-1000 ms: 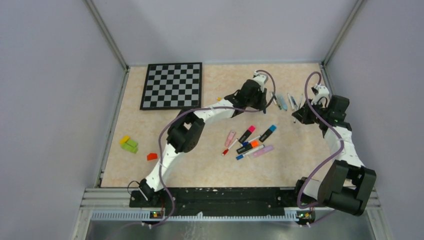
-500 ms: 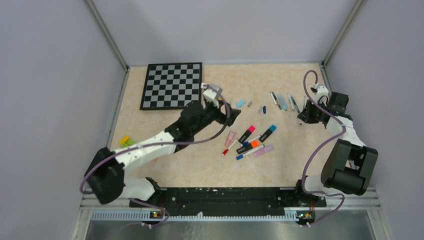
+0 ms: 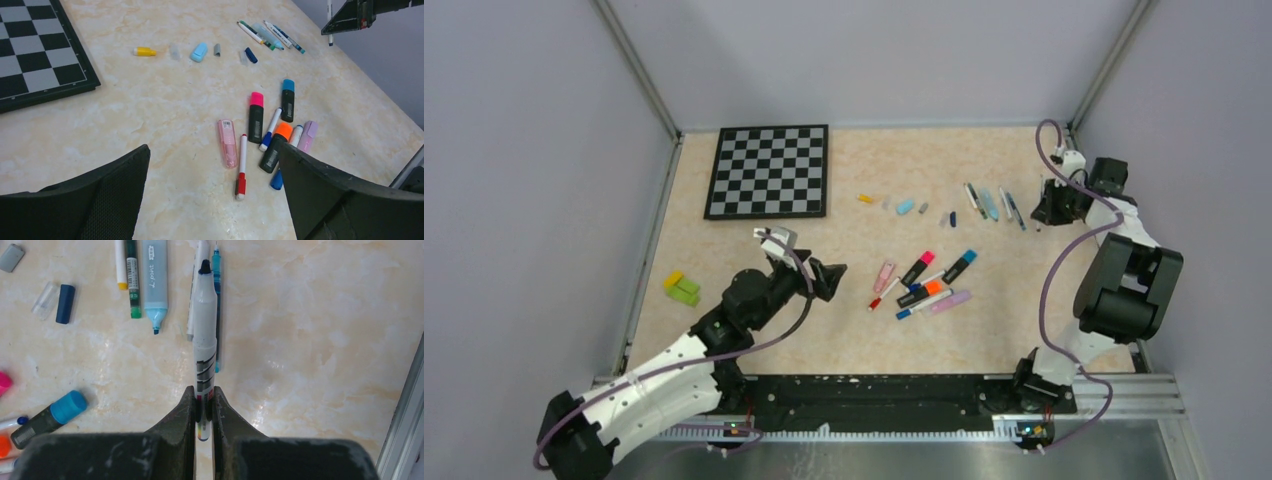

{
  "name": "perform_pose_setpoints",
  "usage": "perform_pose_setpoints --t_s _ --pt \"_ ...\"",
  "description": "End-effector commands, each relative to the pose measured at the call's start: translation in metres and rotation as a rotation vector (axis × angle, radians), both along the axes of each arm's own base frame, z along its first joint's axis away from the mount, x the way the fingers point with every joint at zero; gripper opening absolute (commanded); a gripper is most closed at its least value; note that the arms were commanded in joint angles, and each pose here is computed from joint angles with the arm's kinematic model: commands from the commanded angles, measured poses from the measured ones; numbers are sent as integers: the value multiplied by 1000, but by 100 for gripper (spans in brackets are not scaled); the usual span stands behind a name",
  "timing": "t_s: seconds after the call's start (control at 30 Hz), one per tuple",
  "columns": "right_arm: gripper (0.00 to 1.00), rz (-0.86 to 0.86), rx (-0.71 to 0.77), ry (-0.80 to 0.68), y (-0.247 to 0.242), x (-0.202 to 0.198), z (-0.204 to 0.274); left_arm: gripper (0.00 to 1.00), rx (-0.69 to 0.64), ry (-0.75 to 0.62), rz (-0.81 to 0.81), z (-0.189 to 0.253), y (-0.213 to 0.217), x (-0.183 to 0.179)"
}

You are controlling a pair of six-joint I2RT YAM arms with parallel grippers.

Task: Open the pen caps
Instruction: Place the pen at the center of the board.

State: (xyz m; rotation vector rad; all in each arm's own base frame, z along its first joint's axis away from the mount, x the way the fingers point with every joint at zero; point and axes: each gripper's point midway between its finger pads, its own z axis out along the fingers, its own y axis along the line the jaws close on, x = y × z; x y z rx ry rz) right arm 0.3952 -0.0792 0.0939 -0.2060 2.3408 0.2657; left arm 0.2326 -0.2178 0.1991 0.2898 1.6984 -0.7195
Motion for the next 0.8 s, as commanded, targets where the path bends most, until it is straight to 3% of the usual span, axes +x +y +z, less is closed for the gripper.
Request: perform_pose_setpoints --t_s 0.0,0.77 --pt "0 9 -44 -16 -13 15 10 99 -42 32 76 -10 19 -4" --pt "0 11 -73 46 -48 44 -3 99 -110 116 65 -24 20 -16"
